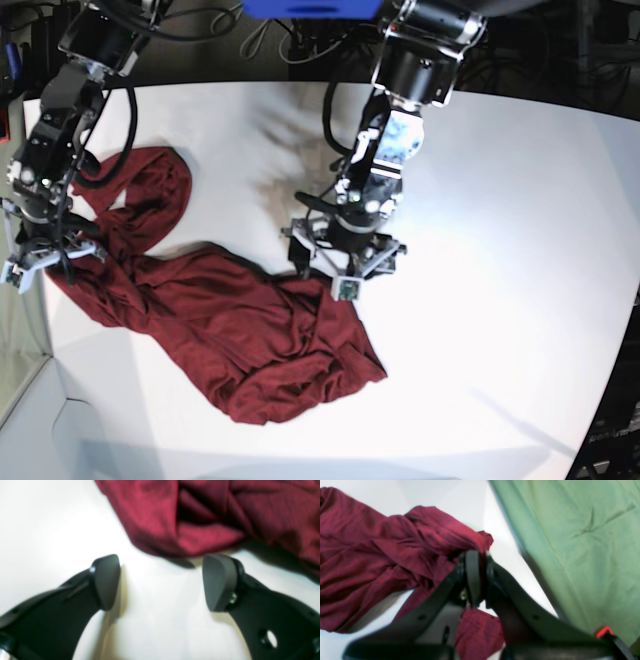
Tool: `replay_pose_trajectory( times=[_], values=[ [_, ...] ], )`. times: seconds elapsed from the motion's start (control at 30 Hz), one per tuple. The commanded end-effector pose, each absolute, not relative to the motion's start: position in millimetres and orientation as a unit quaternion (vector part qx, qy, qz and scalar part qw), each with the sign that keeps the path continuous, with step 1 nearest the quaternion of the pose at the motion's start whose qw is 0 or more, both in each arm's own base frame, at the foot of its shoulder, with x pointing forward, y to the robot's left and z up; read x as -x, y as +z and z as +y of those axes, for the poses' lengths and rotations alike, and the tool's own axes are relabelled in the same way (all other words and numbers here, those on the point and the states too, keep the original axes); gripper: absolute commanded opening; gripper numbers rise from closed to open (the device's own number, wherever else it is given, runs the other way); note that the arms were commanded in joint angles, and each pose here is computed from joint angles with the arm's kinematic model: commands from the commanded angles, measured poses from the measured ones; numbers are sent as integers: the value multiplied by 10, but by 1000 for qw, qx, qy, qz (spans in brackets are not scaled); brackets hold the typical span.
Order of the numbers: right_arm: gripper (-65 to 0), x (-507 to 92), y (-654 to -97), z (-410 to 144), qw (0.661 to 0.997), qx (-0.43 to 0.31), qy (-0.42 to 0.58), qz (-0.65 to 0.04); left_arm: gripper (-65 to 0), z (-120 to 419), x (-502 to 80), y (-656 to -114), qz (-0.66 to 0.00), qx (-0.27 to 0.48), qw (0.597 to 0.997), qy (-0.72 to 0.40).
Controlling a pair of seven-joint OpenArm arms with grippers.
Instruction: Layout the t-shirt on the table in an organized manner, then fold the t-shirt properly
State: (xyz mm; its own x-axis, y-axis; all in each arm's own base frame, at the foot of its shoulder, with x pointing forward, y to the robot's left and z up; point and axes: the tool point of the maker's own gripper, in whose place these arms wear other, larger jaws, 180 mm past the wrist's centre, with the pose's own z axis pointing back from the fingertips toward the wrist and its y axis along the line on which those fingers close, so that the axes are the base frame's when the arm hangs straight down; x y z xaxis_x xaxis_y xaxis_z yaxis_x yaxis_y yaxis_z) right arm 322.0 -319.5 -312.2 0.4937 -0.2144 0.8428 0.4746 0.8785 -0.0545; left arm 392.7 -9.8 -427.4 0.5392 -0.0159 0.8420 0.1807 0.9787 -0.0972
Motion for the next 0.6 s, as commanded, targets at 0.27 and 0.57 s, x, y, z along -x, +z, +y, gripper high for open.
replay_pose_trajectory(
  times=[0.27, 0.57],
  values=[
    [-650, -3349, -2940, -3160, 841, 145, -181, -488, -150, -196, -4098, -4307, -466, 142, 873, 11],
    [-650, -3361, -2936, -3145, 841, 144, -179, -489, -455, -199, -4109, -4471, -433, 159, 886, 42]
  ],
)
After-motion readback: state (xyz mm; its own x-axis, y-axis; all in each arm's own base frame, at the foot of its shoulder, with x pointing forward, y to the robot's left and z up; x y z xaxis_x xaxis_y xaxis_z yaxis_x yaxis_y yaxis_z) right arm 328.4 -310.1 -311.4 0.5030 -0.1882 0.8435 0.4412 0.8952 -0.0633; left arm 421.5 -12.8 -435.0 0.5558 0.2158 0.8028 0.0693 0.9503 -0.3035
